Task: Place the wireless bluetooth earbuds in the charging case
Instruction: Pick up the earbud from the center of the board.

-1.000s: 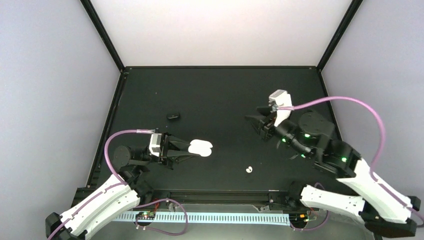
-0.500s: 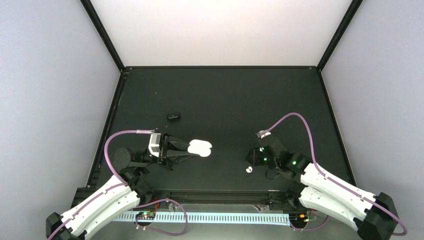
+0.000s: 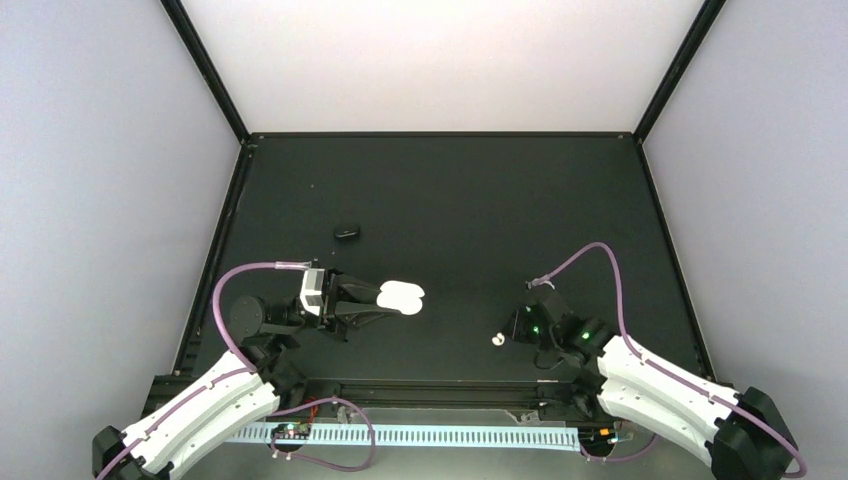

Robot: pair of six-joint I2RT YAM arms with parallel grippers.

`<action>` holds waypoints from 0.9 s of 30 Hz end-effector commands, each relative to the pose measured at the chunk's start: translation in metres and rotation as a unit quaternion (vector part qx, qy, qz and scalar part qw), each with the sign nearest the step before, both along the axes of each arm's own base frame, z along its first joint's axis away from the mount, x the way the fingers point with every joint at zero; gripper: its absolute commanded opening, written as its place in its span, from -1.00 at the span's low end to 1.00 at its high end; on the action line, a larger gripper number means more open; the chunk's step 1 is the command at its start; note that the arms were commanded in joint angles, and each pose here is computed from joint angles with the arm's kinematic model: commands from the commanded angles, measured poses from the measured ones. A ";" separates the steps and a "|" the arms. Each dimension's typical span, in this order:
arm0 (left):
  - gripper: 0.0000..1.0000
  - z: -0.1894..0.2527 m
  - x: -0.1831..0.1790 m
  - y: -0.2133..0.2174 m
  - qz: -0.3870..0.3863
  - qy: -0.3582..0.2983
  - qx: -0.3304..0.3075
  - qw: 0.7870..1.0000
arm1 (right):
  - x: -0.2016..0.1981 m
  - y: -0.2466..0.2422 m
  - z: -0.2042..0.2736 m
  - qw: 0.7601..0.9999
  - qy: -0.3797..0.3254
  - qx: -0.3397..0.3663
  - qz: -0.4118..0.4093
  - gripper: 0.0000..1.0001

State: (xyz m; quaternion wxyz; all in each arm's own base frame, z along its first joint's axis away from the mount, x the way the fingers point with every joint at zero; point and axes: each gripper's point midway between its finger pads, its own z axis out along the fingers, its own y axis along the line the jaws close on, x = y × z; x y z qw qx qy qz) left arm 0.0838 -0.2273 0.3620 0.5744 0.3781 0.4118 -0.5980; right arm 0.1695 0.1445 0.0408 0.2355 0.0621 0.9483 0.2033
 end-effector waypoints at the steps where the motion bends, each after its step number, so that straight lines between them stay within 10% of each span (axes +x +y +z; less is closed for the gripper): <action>1: -0.97 0.000 -0.003 0.000 0.002 -0.014 -0.002 1.000 | -0.003 0.001 0.000 1.000 0.001 0.018 -0.003 -0.36; 27: -0.97 -0.003 -0.001 -0.001 0.004 -0.013 0.003 1.000 | -0.009 0.023 -0.019 0.997 0.039 0.015 0.067 -0.68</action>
